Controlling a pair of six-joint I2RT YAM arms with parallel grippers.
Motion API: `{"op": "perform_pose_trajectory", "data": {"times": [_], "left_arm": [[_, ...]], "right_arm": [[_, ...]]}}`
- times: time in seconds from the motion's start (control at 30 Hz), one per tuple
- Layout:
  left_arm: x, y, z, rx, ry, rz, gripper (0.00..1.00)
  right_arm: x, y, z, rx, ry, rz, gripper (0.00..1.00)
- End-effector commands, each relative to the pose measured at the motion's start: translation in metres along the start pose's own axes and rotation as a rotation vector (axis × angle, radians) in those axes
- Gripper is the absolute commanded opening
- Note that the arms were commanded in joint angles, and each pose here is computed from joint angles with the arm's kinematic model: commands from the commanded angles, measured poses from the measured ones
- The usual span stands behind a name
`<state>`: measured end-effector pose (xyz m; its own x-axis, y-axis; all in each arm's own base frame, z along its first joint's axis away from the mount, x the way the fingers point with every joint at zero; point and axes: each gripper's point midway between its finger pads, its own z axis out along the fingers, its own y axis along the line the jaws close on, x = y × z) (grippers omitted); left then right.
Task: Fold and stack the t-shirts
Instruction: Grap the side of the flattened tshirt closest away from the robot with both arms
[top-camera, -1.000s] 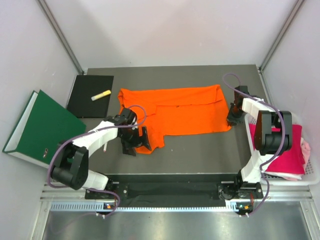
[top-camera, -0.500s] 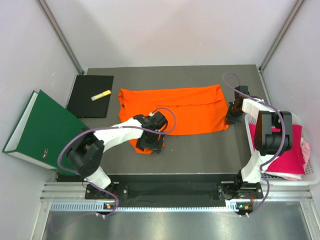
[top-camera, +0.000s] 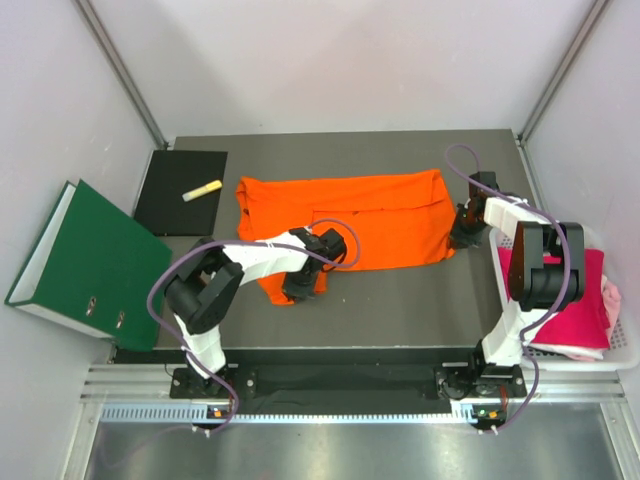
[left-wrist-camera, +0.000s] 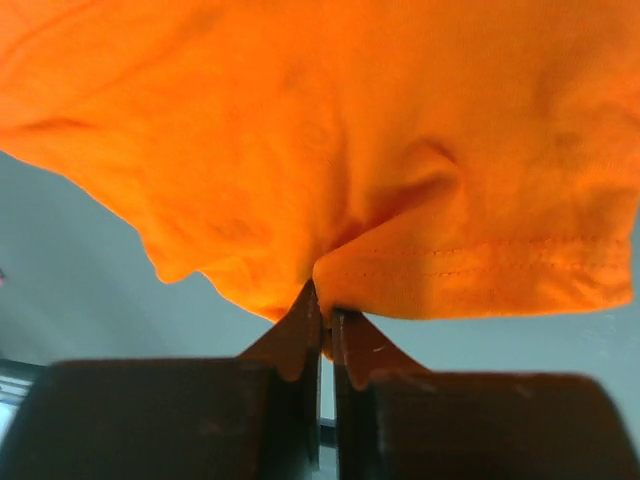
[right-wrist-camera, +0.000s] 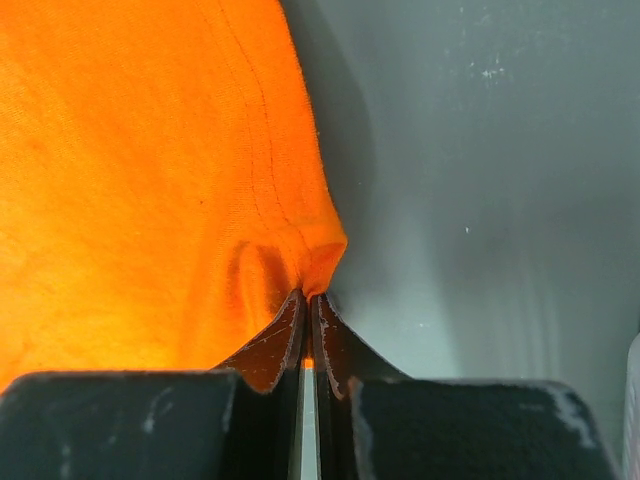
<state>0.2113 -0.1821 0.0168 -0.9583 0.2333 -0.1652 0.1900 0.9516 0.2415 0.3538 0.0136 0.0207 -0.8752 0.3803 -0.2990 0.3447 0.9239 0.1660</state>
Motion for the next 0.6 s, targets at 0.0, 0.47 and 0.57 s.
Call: {"op": "perform_pose_trajectory", "data": {"times": [0.0,0.47,0.57], "left_arm": [[-0.002,0.020,-0.008,-0.103,-0.012,-0.012,0.00],[-0.032,0.069,-0.065,-0.285,-0.117,-0.075,0.00],[-0.046,0.073,-0.068,-0.303,-0.129,-0.088,0.00]], "right_arm": [[0.005,0.002,0.005,-0.011,0.018,-0.003,0.00],[-0.020,0.026,-0.029,-0.110,-0.047,-0.035,0.00],[-0.033,0.032,-0.038,-0.130,-0.072,-0.035,0.00]]}}
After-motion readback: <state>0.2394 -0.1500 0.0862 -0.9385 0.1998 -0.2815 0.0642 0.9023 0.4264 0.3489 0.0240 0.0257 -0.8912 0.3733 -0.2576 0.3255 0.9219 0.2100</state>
